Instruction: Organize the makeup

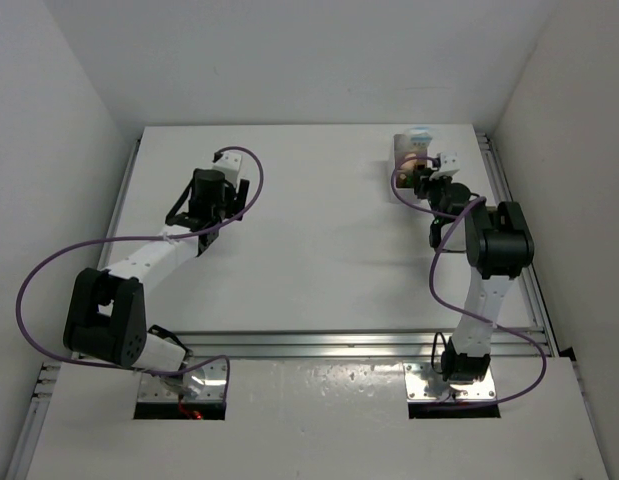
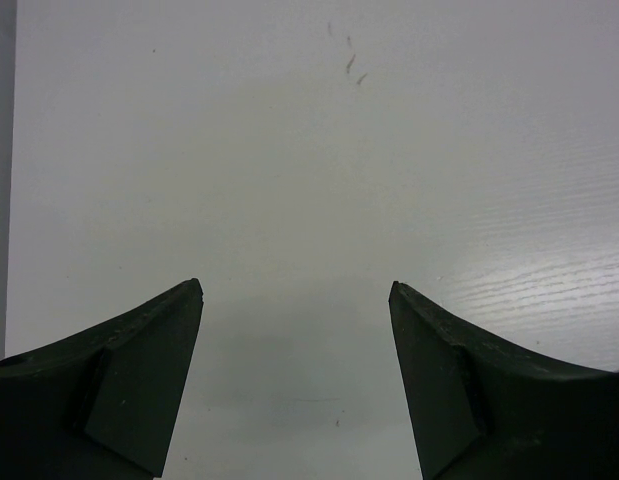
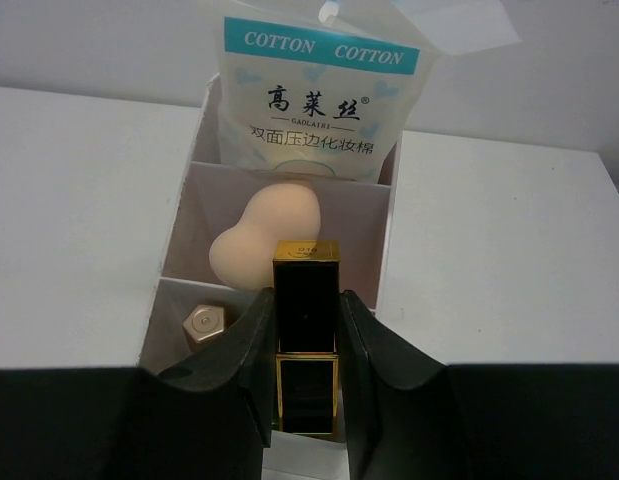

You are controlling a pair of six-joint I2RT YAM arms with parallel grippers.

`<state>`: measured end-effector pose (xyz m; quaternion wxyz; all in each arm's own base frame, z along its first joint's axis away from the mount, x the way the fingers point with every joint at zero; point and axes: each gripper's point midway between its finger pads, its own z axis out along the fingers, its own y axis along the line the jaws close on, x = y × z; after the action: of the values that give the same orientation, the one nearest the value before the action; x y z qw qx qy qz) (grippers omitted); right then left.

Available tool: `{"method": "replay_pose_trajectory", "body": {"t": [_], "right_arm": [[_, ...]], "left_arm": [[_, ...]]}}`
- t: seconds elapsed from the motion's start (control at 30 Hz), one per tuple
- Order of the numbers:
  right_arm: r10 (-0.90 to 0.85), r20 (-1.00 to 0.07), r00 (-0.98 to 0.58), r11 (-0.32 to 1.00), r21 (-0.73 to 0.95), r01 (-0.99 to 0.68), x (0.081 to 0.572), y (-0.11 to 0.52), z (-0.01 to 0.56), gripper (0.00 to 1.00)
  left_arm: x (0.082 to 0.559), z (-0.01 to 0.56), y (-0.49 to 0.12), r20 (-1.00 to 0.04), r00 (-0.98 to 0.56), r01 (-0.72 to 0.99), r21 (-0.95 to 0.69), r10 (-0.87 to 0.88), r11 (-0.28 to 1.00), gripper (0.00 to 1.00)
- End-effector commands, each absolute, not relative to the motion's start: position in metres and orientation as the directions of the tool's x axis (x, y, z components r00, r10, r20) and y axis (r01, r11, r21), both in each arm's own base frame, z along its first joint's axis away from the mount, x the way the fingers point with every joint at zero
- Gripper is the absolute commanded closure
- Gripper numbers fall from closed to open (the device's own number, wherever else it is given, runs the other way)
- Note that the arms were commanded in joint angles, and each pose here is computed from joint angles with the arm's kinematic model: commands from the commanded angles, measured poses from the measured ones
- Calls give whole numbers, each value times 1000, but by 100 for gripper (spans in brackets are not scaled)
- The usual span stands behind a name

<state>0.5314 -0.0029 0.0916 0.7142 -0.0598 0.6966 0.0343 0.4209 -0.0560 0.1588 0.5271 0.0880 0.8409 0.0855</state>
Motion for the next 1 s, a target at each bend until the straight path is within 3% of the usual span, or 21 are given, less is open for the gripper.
{"method": "replay_pose_trajectory", "body": {"t": [0.0,0.03,0.1,0.3,0.6,0.7,0.83,0.87,0.93,0.97], "right_arm": [[-48,-984,174,989,-71,-129,542,-2,127,99],[-45,-985,169,989,-67,-130,541,-1,126,95],[-32,-984,174,988,-57,-143,540,4,129,73],[-53,-980,194,988,-80,-132,531,9,143,46],[-89,-968,234,995,-95,-12,506,0,182,32],[-123,-985,122,990,-114,79,483,1,173,21],[-160,-965,-207,952,-206,225,438,-21,124,13],[-130,-903,-409,949,-233,211,408,-26,89,9],[-8,-900,-435,941,-154,301,396,-34,102,3],[-2,-791,-611,936,-217,279,361,-39,68,0]], "left_arm": [[430,179,-62,-896,-381,65,220,228,973,19],[430,179,-62,-896,-381,65,220,228,973,19],[430,179,-62,-896,-381,65,220,228,973,19],[430,178,-66,-897,-378,83,213,228,974,19],[424,186,-68,-907,-357,97,202,223,975,19],[419,189,-68,-913,-343,103,196,220,975,19],[410,199,-68,-925,-315,107,188,212,976,19],[407,197,-67,-924,-318,108,188,213,976,19],[403,202,-67,-929,-304,114,183,210,976,19],[401,195,-66,-924,-317,117,185,213,976,19]]}}
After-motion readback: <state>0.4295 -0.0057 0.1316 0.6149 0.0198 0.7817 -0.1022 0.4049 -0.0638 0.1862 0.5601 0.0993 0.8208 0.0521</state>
